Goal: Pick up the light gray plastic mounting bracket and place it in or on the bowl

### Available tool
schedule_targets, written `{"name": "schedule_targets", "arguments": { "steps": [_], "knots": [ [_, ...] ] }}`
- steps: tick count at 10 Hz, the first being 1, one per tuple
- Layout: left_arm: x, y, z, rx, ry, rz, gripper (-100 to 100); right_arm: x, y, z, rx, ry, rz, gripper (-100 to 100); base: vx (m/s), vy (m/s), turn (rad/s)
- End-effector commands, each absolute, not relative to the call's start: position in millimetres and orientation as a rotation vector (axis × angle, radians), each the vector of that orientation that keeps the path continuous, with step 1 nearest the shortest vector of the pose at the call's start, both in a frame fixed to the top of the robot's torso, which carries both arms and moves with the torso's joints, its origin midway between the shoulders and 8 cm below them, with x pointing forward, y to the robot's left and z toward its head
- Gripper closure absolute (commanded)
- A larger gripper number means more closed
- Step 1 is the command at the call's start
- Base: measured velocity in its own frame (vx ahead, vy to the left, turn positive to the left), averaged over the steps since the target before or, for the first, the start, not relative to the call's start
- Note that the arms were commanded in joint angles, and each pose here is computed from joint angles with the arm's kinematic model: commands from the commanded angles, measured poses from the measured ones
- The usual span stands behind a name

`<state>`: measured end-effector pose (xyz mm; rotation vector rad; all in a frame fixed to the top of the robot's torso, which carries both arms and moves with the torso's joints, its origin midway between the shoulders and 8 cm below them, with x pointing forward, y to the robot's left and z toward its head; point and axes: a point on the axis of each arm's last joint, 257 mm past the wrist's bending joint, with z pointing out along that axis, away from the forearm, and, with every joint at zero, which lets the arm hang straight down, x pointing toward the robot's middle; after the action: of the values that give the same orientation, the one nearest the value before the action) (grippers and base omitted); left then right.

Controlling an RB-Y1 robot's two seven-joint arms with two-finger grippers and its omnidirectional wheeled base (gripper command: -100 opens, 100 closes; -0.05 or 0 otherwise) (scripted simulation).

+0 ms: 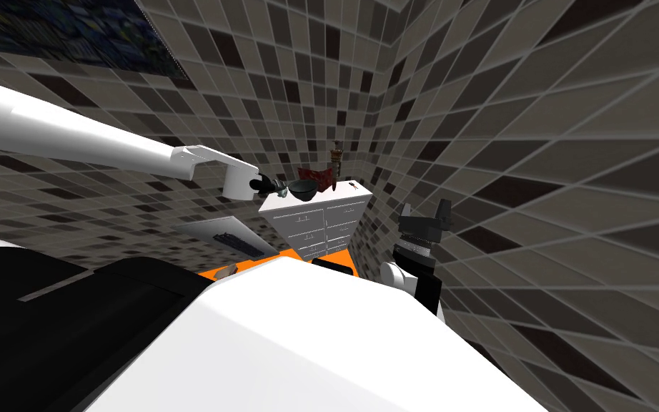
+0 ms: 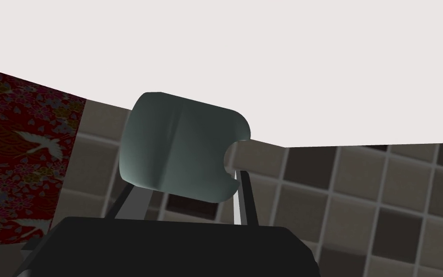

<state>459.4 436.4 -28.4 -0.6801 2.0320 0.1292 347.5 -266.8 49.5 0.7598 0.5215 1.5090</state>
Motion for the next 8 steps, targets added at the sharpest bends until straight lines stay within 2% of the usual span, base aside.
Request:
{"name": "schedule_targets", "arguments": {
  "steps": [1, 2, 3, 5, 6, 7, 8],
  "knots": [
    [459.4, 436.4, -28.4, -0.680, 2.032, 0.129, 100, 347.5, -266.8, 49.5, 0.760, 0.522, 1.509, 0, 0.000, 0.000, 0.000],
    [459.4, 436.3, -28.4, -0.680, 2.032, 0.129, 0, 347.5, -266.8, 49.5, 0.760, 0.522, 1.509, 0, 0.000, 0.000, 0.000],
    [457.9, 425.7, -22.2, -0.671, 2.036, 0.123, 100, 347.5, -266.8, 49.5, 0.760, 0.522, 1.509, 0, -0.029, 0.004, 0.075],
    [458.1, 423.9, -21.4, -0.667, 2.036, 0.121, 100, 347.5, -266.8, 49.6, 0.760, 0.521, 1.509, 0, -0.042, 0.000, 0.053],
    [457.7, 423.2, -21.5, -0.667, 2.037, 0.121, 0, 347.5, -266.8, 49.5, 0.760, 0.522, 1.509, 0, 0.000, 0.000, 0.000],
    [461.2, 415.0, -10.8, -0.666, 2.025, 0.108, 100, 347.5, -266.8, 49.5, 0.760, 0.522, 1.509, 0, -0.011, 0.005, 0.058],
    [462.6, 411.3, -6.1, -0.666, 2.020, 0.102, 100, 347.5, -266.9, 49.5, 0.760, 0.522, 1.509, 0, -0.018, 0.010, 0.054]
  ]
}}
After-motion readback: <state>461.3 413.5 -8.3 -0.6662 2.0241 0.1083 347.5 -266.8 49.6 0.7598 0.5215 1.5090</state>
